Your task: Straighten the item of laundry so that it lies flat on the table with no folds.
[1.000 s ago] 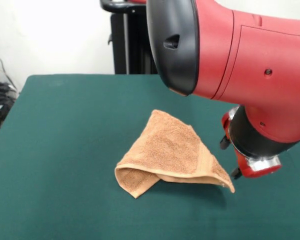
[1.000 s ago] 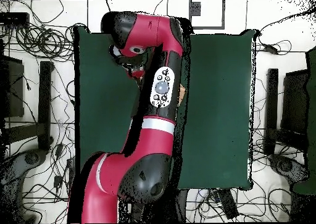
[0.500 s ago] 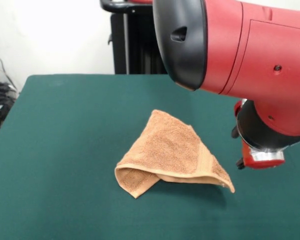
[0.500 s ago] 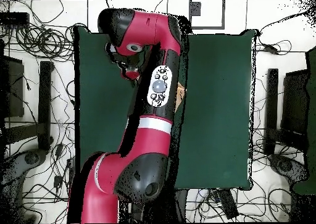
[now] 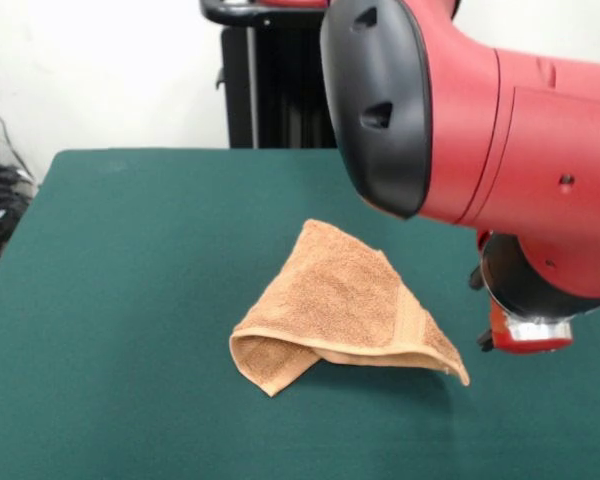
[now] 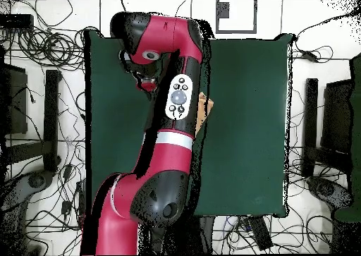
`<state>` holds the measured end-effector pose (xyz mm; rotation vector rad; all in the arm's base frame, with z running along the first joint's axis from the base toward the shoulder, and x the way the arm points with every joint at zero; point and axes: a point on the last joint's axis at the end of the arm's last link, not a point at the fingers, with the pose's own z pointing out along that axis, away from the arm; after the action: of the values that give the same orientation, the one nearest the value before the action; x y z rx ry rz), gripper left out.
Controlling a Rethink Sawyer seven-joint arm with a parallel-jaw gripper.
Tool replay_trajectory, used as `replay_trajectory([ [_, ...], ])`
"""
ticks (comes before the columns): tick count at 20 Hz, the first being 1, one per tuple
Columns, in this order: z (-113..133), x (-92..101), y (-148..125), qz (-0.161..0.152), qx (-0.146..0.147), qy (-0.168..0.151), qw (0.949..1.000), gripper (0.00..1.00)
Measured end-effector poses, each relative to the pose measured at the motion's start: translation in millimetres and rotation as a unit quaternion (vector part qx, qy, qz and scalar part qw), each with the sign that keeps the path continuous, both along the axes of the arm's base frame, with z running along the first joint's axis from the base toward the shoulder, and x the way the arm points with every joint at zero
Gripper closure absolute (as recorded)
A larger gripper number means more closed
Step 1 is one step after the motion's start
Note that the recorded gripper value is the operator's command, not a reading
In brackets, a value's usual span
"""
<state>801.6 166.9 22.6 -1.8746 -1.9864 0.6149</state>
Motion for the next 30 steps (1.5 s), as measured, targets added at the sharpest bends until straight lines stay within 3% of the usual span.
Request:
replay_trajectory([
  [10,-22.1,-8.0,3.6,0.003,-0.004,0.015,0.9999,0.0],
  [30,-21.7,-2.1,-25.6,-0.015,-0.004,0.014,0.9998,0.0],
])
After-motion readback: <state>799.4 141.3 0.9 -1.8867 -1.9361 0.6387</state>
